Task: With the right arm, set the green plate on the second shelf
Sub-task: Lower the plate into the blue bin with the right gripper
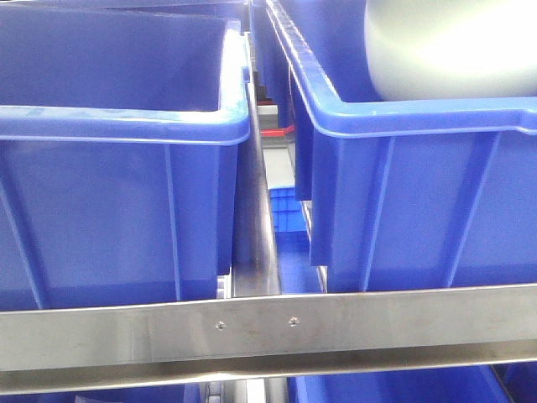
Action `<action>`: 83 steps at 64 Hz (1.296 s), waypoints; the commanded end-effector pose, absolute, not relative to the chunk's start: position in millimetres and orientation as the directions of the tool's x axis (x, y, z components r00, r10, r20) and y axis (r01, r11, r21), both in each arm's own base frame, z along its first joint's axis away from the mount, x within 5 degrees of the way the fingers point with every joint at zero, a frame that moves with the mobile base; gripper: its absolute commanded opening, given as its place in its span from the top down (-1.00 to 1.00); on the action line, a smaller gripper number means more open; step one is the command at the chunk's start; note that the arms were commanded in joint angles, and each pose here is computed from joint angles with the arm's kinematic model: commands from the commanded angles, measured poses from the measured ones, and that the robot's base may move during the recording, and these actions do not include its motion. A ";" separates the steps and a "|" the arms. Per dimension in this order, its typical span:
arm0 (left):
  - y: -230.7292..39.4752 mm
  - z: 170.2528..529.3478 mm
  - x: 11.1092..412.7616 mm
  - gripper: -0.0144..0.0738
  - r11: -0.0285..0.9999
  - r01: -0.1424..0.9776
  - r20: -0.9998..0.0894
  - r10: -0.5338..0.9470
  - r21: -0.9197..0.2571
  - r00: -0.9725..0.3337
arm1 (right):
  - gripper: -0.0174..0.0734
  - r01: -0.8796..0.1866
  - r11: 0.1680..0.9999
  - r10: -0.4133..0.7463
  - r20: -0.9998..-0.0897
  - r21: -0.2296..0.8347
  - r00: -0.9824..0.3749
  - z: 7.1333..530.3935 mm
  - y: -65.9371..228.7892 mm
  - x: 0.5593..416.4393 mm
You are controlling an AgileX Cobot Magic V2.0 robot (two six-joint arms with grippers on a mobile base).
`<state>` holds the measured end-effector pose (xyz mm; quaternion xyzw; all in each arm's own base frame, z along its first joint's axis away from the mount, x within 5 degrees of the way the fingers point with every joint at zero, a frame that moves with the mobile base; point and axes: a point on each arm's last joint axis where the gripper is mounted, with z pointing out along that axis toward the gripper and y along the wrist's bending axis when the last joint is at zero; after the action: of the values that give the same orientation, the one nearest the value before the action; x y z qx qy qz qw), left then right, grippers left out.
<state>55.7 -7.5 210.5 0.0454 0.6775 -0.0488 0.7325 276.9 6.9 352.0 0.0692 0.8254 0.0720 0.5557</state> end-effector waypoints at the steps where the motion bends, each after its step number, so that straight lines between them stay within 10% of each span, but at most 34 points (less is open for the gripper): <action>1: -7.3 205.6 55.4 0.38 0.991 0.134 -0.990 -0.026 -0.008 0.136 | -0.27 0.011 0.979 0.200 -0.939 0.205 -0.282 373.3 9.6 288.1; 39: -7.3 205.6 55.4 0.38 0.991 0.134 -0.990 -0.026 -0.008 0.136 | -0.25 0.012 0.979 0.192 -0.911 0.202 -0.366 375.9 11.2 281.2; 83: -7.3 205.6 55.4 0.38 0.991 0.134 -0.990 -0.026 -0.008 0.136 | 0.24 -0.068 0.991 0.104 -0.984 0.115 -0.147 414.2 7.8 95.1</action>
<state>55.7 -7.5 210.5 0.0454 0.6775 -0.0488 0.7325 114.2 8.9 409.4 0.0173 0.7860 0.0707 0.6140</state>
